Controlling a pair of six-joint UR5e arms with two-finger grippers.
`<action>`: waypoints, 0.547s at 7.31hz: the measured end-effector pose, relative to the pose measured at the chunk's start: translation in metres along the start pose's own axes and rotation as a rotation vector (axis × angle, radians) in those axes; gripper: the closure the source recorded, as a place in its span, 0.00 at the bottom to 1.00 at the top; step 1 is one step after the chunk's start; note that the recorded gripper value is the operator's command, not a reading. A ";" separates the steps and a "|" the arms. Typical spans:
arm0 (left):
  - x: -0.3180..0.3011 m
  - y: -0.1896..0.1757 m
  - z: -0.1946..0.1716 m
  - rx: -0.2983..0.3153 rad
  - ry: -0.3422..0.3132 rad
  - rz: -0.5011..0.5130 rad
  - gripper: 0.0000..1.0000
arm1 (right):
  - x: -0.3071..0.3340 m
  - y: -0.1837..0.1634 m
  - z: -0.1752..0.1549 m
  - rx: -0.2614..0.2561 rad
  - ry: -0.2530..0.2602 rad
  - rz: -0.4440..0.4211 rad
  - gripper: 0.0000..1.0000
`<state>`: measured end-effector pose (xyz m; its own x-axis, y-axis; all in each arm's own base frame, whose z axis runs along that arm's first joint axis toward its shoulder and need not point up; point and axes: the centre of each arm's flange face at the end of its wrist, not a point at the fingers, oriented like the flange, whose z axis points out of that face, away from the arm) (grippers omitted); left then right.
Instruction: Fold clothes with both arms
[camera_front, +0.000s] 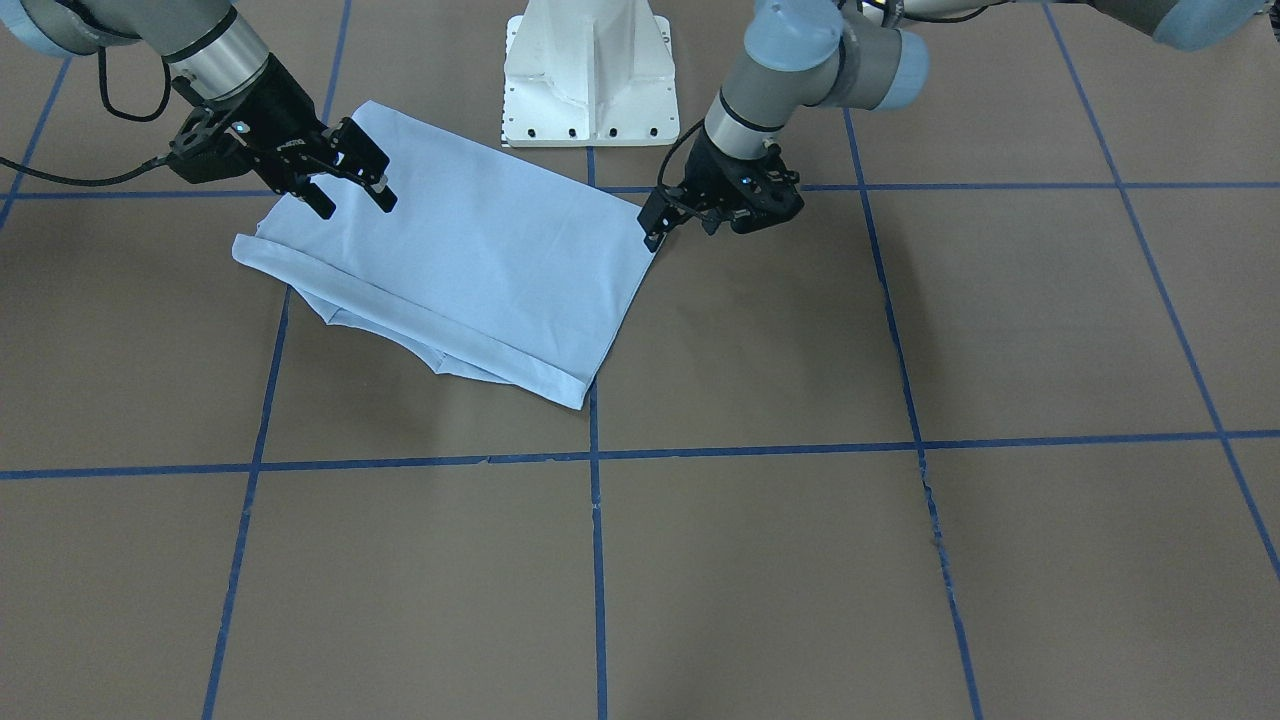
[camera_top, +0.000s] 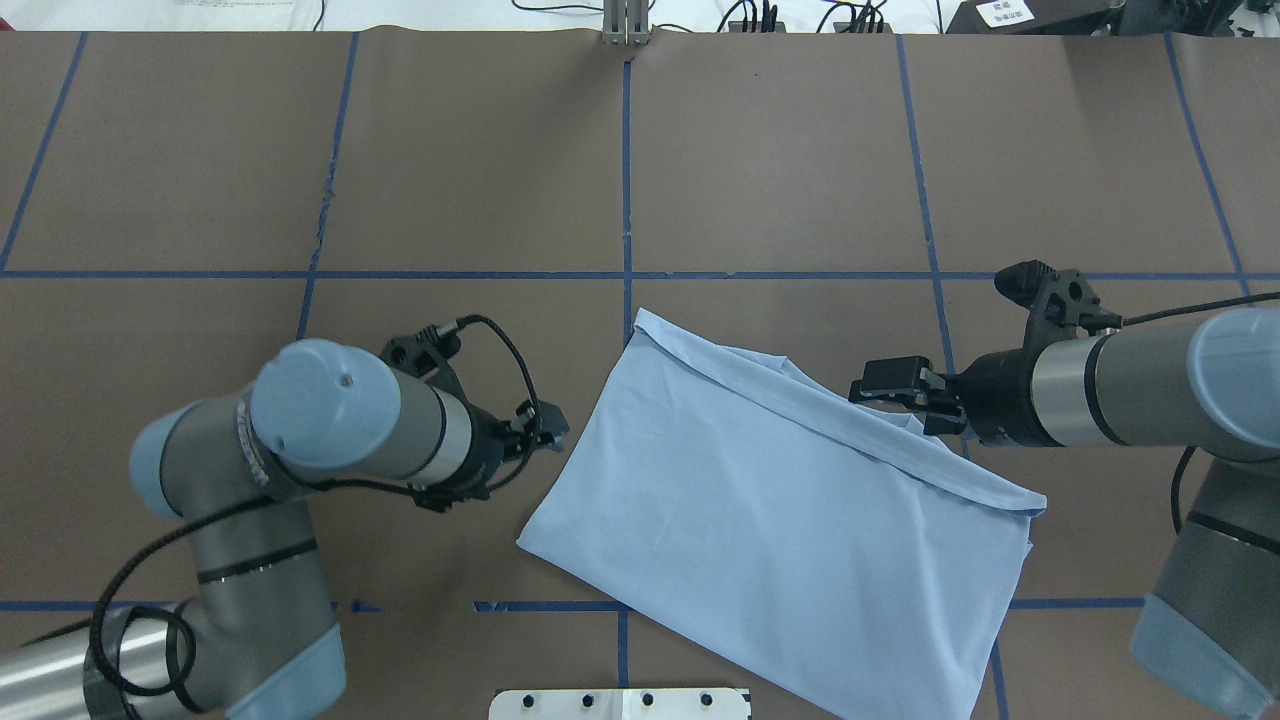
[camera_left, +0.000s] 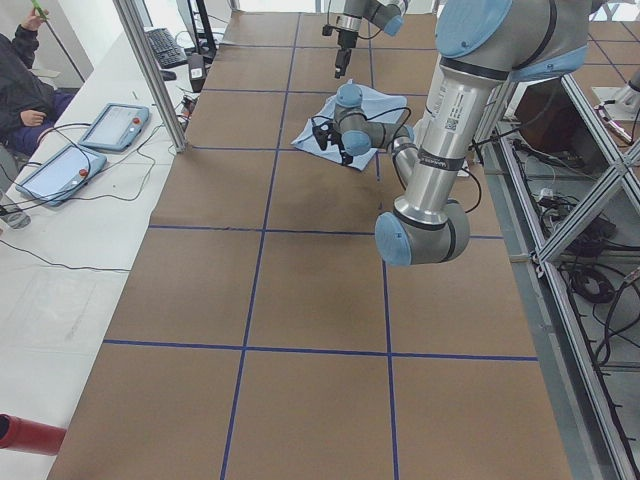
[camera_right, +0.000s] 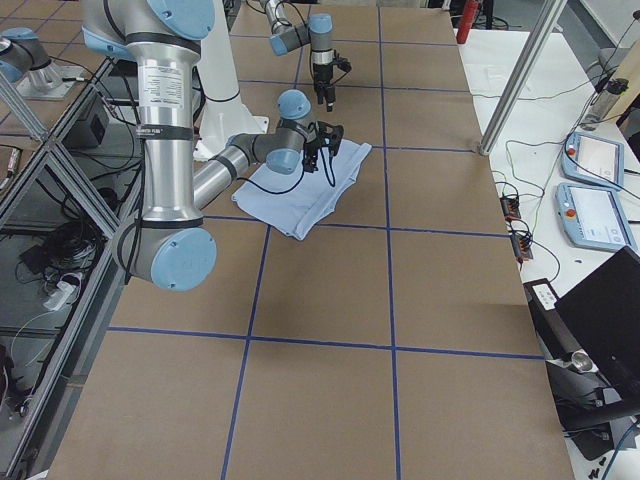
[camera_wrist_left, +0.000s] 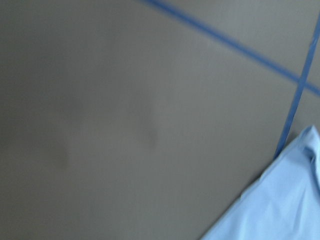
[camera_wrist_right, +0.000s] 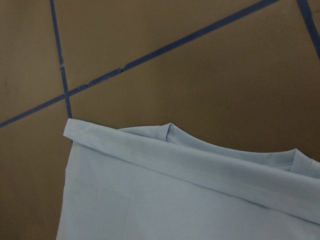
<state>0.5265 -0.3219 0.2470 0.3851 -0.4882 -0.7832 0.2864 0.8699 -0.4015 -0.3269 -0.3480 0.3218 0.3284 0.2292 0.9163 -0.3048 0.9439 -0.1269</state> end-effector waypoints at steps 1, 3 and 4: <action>-0.008 0.025 0.014 -0.010 -0.023 -0.044 0.08 | -0.002 -0.010 -0.001 0.017 -0.005 -0.009 0.00; -0.018 0.046 0.034 0.013 -0.079 -0.075 0.12 | -0.003 -0.017 0.002 0.020 -0.010 -0.027 0.00; -0.021 0.050 0.039 0.019 -0.093 -0.076 0.13 | -0.003 -0.017 0.003 0.021 -0.008 -0.029 0.00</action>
<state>0.5673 -0.2709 0.2616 0.4408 -0.5578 -0.7032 0.3337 0.8291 -0.4485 -0.3253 -0.3656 0.3226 0.3299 0.1995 0.9227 -0.3135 0.9451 -0.0922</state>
